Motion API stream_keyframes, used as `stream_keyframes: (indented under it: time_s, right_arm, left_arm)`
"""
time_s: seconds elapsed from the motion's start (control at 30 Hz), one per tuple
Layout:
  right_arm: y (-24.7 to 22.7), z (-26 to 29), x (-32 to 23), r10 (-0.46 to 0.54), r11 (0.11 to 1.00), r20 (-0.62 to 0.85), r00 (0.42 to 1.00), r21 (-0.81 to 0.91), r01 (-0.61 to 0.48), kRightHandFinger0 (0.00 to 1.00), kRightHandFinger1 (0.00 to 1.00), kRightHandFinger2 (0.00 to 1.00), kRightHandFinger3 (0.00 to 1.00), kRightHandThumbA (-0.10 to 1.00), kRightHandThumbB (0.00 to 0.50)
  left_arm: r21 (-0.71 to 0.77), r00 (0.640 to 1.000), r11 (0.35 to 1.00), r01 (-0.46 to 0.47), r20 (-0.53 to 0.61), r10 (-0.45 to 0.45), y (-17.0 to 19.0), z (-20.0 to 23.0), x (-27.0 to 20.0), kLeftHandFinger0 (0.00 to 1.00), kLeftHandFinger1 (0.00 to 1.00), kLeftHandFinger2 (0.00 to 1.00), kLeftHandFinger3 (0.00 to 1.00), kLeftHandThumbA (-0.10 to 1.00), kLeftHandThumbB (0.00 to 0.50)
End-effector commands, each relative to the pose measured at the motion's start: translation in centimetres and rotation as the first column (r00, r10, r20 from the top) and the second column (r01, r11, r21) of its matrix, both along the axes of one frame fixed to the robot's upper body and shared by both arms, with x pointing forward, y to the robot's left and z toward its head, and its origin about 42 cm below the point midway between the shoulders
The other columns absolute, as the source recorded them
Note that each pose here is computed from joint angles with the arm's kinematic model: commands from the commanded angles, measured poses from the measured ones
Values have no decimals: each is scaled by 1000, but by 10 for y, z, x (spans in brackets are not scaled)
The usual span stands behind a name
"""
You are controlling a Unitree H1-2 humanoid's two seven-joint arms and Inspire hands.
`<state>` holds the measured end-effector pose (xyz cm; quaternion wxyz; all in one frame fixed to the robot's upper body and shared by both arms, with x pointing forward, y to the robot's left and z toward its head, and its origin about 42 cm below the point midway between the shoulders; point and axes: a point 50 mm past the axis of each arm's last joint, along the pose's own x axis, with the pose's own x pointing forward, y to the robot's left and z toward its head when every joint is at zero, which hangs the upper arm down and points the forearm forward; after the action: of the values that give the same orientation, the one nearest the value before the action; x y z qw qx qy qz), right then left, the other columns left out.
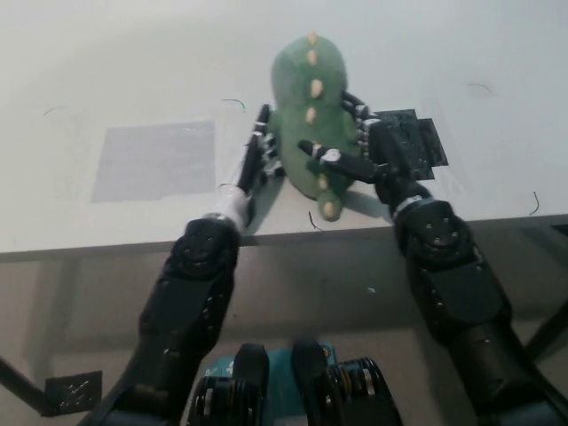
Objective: Use both hands to pick up a dinasour on the right side and move it to the left side
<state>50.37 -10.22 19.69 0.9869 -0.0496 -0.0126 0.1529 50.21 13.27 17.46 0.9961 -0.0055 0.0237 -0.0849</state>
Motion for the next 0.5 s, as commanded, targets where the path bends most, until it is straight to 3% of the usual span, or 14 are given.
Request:
stream_keyframes:
  time_s: [0.0, 0.07, 0.13, 0.2, 0.27, 0.4, 0.47]
  right_arm:
    - [58, 9, -5, 143, 989, -20, 990, -31, -143, 960, 1000, 1000, 1000, 1000, 254]
    - [62, 8, -6, 149, 988, -19, 989, -36, -149, 993, 1000, 1000, 1000, 1000, 259]
    - [80, 9, -10, 174, 982, -17, 985, -75, -175, 1000, 1000, 1000, 1000, 1000, 181]
    - [84, 10, -11, 190, 977, -20, 982, -98, -191, 1000, 1000, 1000, 1000, 1000, 178]
    - [105, 10, -20, 232, 965, -27, 972, -123, -233, 1000, 1000, 1000, 1000, 1000, 152]
    - [125, 12, -25, 268, 952, -2, 963, -152, -265, 1000, 1000, 1000, 1000, 1000, 164]
    - [138, 12, -37, 312, 935, 15, 950, -185, -304, 1000, 1000, 1000, 1000, 1000, 153]
  left_arm:
    - [-24, 999, 999, 33, -17, -34, 6, 13, -4, 1000, 1000, 1000, 1000, 1000, 197]
    - [-35, 999, 999, 31, -21, -32, 9, 11, -6, 1000, 1000, 1000, 1000, 1000, 221]
    - [-16, 1000, 1000, 3, -4, -3, 27, 4, -14, 1000, 1000, 1000, 1000, 1000, 207]
    - [-18, 1000, 1000, -4, 3, 4, 33, 1, -16, 1000, 1000, 1000, 1000, 1000, 223]
    - [-26, 999, 999, -24, 26, 25, 57, -8, -26, 1000, 1000, 1000, 1000, 1000, 167]
    - [-38, 997, 998, -54, 47, 56, 77, -9, -38, 1000, 1000, 1000, 1000, 1000, 147]
    - [-67, 994, 995, -77, 71, 82, 94, -15, -55, 1000, 1000, 1000, 1000, 1000, 201]
